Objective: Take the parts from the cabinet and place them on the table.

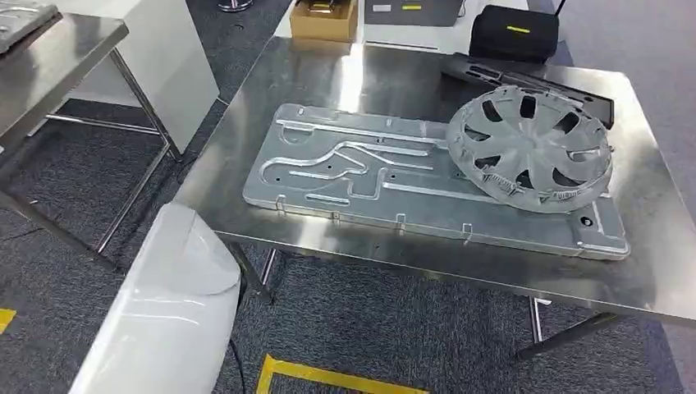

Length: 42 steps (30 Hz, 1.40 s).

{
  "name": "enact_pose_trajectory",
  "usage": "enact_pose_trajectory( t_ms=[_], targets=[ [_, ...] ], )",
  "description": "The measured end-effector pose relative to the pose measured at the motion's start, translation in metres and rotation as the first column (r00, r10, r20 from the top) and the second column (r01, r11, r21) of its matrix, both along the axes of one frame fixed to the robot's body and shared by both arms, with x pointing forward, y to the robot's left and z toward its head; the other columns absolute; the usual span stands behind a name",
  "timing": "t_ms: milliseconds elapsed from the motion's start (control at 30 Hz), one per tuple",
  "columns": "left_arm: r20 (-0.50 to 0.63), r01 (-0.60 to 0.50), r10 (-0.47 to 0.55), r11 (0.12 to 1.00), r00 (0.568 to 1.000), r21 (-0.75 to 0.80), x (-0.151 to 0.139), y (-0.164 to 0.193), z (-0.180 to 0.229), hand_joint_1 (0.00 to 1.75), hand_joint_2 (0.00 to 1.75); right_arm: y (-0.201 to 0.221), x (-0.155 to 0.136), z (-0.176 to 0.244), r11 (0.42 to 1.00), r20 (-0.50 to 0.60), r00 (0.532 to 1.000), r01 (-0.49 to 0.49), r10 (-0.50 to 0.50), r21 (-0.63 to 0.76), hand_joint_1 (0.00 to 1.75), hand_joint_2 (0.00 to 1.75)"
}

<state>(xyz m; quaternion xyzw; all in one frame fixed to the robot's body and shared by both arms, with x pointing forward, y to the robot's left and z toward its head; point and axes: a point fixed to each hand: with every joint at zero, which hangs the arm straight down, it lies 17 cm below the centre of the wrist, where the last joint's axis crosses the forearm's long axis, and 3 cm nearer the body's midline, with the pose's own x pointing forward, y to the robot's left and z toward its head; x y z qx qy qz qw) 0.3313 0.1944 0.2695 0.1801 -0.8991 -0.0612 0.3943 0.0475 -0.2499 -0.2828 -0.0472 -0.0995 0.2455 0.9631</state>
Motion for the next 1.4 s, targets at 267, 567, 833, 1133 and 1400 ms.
enact_pose_trajectory(
  t_ms=[267,567,833,1133,1400],
  targets=[
    [-0.012,0.017,-0.017,1.0,1.0,0.004,0.001,-0.005,-0.002,1.75,1.75,0.001,0.001,0.0,1.0,0.005,1.0,-0.004,0.004,0.0,0.0,0.0],
    [-0.029,0.148,-0.148,0.989,0.989,-0.008,0.011,-0.037,0.009,1.75,1.75,0.002,0.009,0.001,1.0,0.012,1.0,-0.022,0.022,-0.006,0.0,0.0],
    [-0.042,0.347,-0.346,0.937,0.937,0.029,0.039,-0.105,0.036,1.75,1.75,0.006,0.019,0.002,0.998,0.021,0.998,-0.062,0.061,0.012,0.0,0.0],
    [-0.13,0.463,-0.447,0.872,0.885,0.159,0.087,-0.191,0.062,1.75,1.75,0.012,0.046,0.007,0.991,0.014,0.991,-0.132,0.132,0.02,0.0,0.0],
    [-0.206,0.482,-0.439,0.833,0.875,0.271,0.112,-0.235,0.06,1.75,1.75,0.014,0.057,0.009,0.987,0.013,0.987,-0.161,0.161,0.023,0.0,0.0]
  ],
)
